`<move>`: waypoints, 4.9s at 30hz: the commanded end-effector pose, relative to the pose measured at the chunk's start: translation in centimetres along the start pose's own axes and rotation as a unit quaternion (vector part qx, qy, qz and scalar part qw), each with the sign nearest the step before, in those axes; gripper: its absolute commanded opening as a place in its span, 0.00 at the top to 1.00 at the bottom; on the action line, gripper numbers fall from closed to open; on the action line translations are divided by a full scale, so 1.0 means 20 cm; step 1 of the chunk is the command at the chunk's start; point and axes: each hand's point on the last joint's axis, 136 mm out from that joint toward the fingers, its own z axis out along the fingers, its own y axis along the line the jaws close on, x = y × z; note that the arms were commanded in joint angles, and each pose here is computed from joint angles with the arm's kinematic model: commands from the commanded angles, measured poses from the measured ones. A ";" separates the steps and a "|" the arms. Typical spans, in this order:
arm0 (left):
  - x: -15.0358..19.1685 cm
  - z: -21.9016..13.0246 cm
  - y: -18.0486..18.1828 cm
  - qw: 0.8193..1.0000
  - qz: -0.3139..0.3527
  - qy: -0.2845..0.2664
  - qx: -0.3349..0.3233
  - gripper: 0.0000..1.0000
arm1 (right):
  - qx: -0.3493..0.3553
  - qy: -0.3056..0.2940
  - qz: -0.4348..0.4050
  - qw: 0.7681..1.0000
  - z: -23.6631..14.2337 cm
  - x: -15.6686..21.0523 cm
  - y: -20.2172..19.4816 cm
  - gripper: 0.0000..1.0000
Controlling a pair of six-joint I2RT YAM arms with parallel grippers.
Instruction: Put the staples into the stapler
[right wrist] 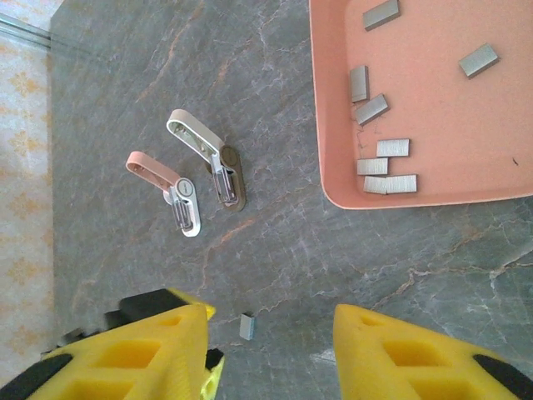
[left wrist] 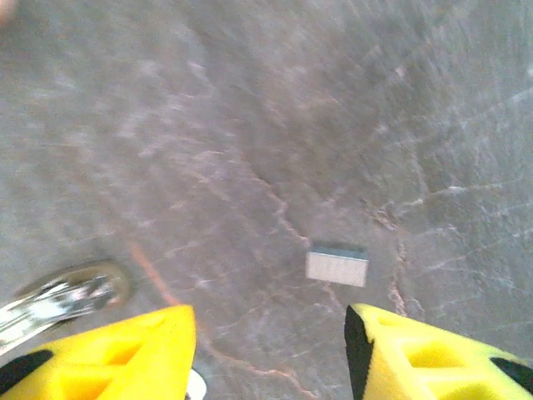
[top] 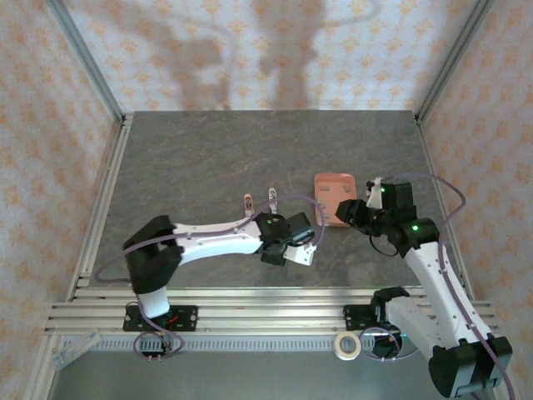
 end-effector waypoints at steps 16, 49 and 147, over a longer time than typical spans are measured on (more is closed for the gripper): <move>0.51 -0.33 0.46 0.794 -0.540 -0.250 -0.123 0.20 | 0.073 0.055 -0.009 0.996 0.21 0.20 0.06 0.55; 0.97 -0.17 0.30 0.572 -0.756 -0.281 -0.151 0.02 | 0.222 0.134 -0.005 0.966 0.63 0.65 0.15 0.55; 1.16 -0.21 0.32 0.512 -0.791 -0.241 -0.232 0.02 | 0.169 0.078 -0.278 0.942 1.09 0.17 0.39 0.83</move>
